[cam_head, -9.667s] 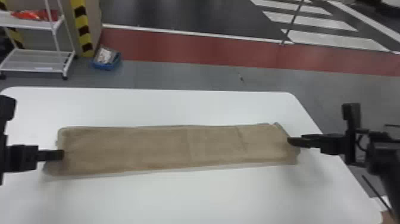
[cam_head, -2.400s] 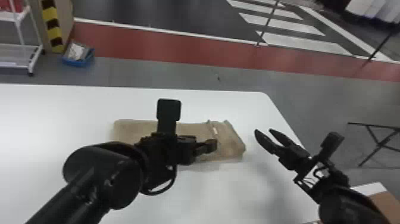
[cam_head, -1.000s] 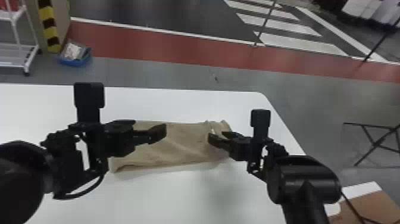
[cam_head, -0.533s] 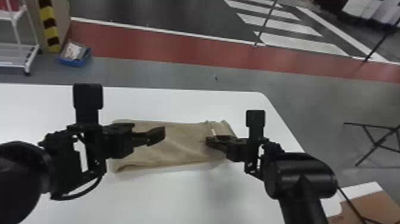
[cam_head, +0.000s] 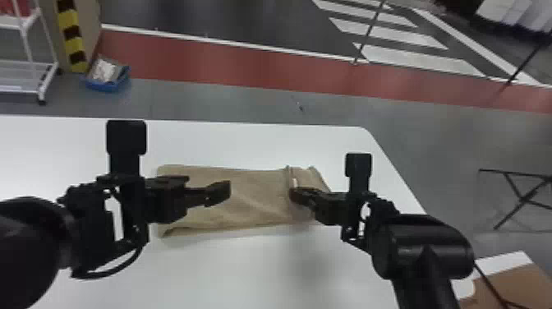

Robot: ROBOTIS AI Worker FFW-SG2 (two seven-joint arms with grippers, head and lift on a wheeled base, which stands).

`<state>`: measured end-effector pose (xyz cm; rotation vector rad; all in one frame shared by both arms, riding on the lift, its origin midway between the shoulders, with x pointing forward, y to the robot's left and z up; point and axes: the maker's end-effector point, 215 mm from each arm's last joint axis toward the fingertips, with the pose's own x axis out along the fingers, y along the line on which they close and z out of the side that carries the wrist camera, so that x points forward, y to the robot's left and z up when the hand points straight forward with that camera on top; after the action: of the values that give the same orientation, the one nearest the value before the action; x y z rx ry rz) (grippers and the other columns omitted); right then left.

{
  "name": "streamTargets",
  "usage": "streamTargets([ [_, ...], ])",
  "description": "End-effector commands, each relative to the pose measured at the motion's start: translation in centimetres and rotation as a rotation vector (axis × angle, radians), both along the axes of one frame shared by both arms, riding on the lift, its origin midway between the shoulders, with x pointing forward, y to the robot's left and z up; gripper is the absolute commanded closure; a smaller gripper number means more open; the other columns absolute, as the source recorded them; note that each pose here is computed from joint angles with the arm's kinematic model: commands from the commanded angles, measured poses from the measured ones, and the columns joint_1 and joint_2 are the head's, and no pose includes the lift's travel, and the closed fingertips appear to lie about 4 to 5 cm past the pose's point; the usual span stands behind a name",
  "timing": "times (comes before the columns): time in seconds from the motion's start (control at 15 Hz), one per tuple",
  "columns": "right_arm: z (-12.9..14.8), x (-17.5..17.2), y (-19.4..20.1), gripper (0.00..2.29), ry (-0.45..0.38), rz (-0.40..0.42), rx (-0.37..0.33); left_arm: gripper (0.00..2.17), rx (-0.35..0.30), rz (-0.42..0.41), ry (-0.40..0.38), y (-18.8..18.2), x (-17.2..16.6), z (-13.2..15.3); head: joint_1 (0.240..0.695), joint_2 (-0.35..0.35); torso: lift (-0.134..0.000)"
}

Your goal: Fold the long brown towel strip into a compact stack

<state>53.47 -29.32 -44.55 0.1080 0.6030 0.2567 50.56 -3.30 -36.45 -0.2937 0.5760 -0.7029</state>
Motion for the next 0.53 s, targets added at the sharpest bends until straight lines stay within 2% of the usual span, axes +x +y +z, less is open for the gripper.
streamTargets([
  [0.0, 1.3, -0.4, 0.7, 0.94, -0.027, 0.011, 0.01, 0.04, 0.002, -0.004, 0.002, -0.1, -0.1, -0.1, 0.695, -0.334, -0.125],
  [0.13, 3.0, -0.3, 1.3, 0.94, -0.046, 0.019, 0.02, 0.04, 0.004, -0.009, 0.0, -0.2, -0.3, 0.2, 0.695, -0.331, -0.125],
  [0.2, 4.5, -0.1, 1.0, 0.94, -0.075, 0.013, 0.046, 0.04, 0.004, -0.009, -0.001, -0.2, -0.3, 0.2, 0.695, -0.329, -0.125],
  [0.27, 6.3, 0.0, -0.2, 0.94, -0.105, -0.013, 0.092, 0.04, 0.003, -0.007, -0.001, -0.2, -0.4, 0.2, 0.695, -0.327, -0.125],
  [0.4, 8.1, -0.4, -4.9, 0.94, -0.133, -0.091, 0.117, 0.04, -0.001, -0.003, -0.007, -0.1, -0.4, 0.6, 0.695, -0.33, -0.125],
  [0.47, 7.4, -0.6, -6.9, 0.94, -0.117, -0.12, 0.11, 0.04, -0.006, 0.003, -0.006, 0.3, -0.6, 0.7, 0.695, -0.35, -0.125],
])
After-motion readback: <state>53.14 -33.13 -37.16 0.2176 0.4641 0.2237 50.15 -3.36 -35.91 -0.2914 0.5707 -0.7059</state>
